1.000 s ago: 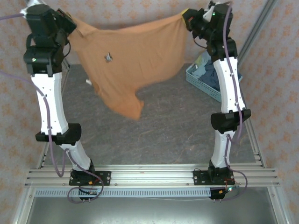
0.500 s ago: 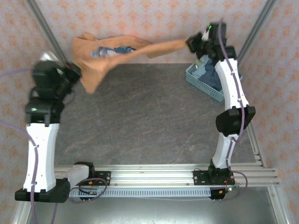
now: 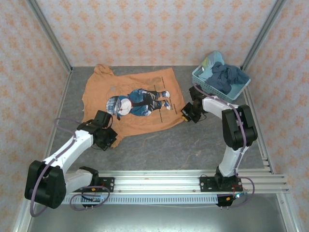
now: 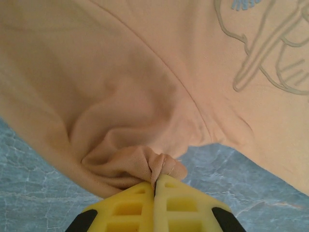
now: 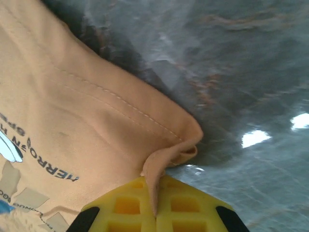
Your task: Fold and stack the t-shirts
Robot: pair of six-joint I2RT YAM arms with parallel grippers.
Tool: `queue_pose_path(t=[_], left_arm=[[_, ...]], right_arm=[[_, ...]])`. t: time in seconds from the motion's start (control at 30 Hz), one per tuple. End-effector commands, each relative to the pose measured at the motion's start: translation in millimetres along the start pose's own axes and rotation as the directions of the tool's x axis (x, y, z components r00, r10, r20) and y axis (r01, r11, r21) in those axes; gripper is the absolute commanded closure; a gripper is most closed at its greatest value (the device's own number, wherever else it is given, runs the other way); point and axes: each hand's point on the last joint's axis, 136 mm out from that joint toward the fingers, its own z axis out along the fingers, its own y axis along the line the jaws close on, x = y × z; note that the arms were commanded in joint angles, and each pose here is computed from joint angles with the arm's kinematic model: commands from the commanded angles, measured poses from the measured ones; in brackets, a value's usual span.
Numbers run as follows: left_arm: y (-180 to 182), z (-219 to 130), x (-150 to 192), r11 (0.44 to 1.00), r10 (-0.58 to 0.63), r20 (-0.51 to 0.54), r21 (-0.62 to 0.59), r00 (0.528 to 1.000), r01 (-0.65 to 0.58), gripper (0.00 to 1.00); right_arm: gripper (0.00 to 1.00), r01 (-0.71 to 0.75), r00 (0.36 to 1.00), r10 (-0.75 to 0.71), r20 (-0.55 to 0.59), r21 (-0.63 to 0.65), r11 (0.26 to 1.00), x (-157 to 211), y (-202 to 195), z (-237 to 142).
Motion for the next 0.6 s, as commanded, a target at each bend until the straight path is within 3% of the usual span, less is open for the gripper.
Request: queue_pose_path(t=[0.0, 0.27, 0.57], left_arm=[[1, 0, 4, 0.999, -0.049, 0.013, -0.006, 0.999, 0.049, 1.0], [22, 5, 29, 0.993, -0.085, -0.044, -0.08, 0.995, 0.081, 1.0], [65, -27, 36, 0.983, -0.158, 0.03, -0.09, 0.987, 0.16, 1.0]], right_arm=[[1.0, -0.027, 0.994, 0.018, 0.105, 0.082, 0.996, -3, -25, -25], [1.0, -0.068, 0.983, 0.03, 0.178, 0.211, 0.975, 16, -87, -51], [1.0, -0.068, 0.974, 0.0, 0.229, 0.29, 0.955, 16, -114, -70]])
